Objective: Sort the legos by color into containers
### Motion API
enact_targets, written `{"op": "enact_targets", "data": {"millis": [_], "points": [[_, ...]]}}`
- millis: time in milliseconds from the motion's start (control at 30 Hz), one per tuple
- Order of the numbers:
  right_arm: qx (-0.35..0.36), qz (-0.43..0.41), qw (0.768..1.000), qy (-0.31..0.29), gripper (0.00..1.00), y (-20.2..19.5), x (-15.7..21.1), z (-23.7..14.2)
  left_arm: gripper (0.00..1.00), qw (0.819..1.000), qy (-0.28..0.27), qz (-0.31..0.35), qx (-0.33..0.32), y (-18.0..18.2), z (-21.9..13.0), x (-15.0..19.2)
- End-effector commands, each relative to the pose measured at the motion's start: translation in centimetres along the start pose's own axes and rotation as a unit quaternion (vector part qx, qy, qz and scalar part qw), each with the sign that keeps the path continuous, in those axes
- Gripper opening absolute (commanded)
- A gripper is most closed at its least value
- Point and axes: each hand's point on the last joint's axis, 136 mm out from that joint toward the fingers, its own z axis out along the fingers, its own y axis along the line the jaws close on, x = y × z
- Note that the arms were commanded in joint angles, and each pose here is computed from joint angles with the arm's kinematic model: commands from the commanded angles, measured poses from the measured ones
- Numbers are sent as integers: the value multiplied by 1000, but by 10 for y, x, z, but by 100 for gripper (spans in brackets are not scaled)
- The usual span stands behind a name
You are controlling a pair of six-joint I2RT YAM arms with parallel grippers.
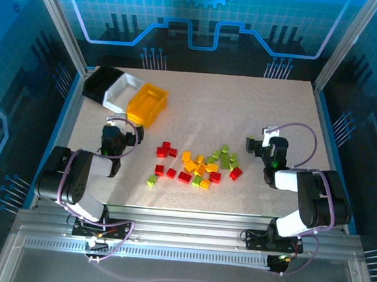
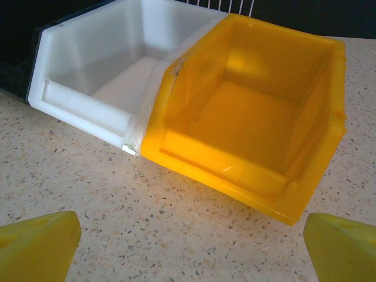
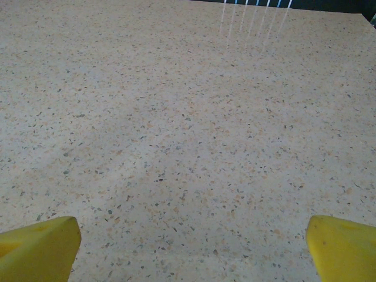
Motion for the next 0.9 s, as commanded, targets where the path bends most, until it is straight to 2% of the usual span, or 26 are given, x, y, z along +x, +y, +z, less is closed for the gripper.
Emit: {"op": "enact_targets", "data": {"millis": [0,467,567,700,800,867], "points": [[5,-2,1000,-30,100,-2,-18,1,99,1000,-9,6,7,0,3,-8],[-4,6,999,-32,100,-4,-20,0,99,1000,-12,6,7,0,1,-10],[16,13,1000,-8,100,-12,-33,-5,99,1000,-16,2,-2,2,-8,-23],[3,23,999,30,100,-6,-47,-15,99,1000,-13,-3,-16,5,-20,-49],[13,41,999,34,100,-1,-57,-25,99,998,-47,-43,-20,6,-36,-77],[55,40,997,32,100,-5,-68,-32,99,993,-82,-78,-25,9,-45,-96]]}}
